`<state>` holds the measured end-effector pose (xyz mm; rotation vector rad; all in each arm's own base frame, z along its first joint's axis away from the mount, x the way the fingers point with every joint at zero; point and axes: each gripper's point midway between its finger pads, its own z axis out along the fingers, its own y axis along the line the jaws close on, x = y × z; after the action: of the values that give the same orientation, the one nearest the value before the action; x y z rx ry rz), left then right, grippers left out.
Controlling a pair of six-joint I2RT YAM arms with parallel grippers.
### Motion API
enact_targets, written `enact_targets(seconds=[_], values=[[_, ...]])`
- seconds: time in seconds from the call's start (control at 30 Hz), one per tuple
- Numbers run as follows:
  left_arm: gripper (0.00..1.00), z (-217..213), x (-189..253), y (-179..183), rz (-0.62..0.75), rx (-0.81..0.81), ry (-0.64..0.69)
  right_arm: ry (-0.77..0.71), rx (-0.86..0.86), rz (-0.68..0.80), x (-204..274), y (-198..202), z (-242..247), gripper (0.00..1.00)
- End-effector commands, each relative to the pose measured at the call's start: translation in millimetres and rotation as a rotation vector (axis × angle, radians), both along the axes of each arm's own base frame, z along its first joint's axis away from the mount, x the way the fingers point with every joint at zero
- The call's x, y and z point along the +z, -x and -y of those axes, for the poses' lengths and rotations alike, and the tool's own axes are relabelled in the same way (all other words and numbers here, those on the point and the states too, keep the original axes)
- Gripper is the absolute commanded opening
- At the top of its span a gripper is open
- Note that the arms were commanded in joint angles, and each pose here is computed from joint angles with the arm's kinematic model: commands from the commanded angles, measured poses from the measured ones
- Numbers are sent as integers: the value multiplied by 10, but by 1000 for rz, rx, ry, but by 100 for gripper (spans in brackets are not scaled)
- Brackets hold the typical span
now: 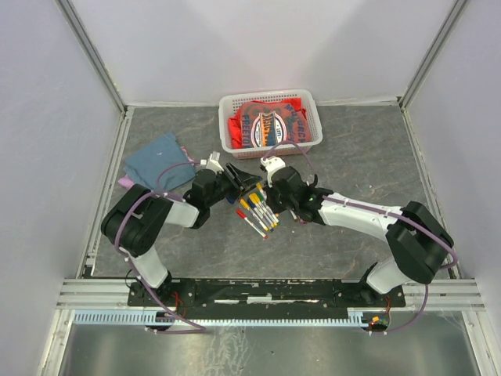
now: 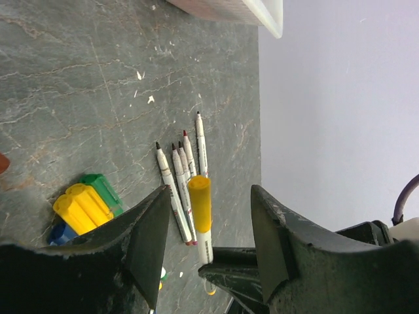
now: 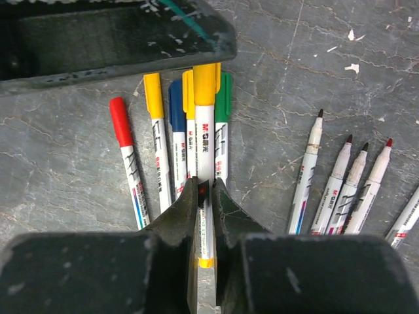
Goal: Open the pen caps
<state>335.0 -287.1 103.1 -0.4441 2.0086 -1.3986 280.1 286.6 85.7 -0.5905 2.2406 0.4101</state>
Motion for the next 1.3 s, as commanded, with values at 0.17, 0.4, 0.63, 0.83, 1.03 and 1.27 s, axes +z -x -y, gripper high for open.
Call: enact_targets(seconds=[0.17,0.4,0.63,0.83,1.03,1.27], values=[[57,140,221,-35,47,-30,69,-92,32,48,268,-5,-188,1],[45,152,255,-3,64,-45,94,-97,32,49,271,-5,-193,1],[17,157,294,44,85,-60,120,-96,28,49,273,-3,-181,1],[3,165,323,82,97,-74,145,-102,14,60,317,-20,-168,6],[3,171,391,106,117,-84,159,-116,21,61,359,-42,-223,26],[3,170,438,138,129,-93,172,-123,22,58,357,-79,-283,20]])
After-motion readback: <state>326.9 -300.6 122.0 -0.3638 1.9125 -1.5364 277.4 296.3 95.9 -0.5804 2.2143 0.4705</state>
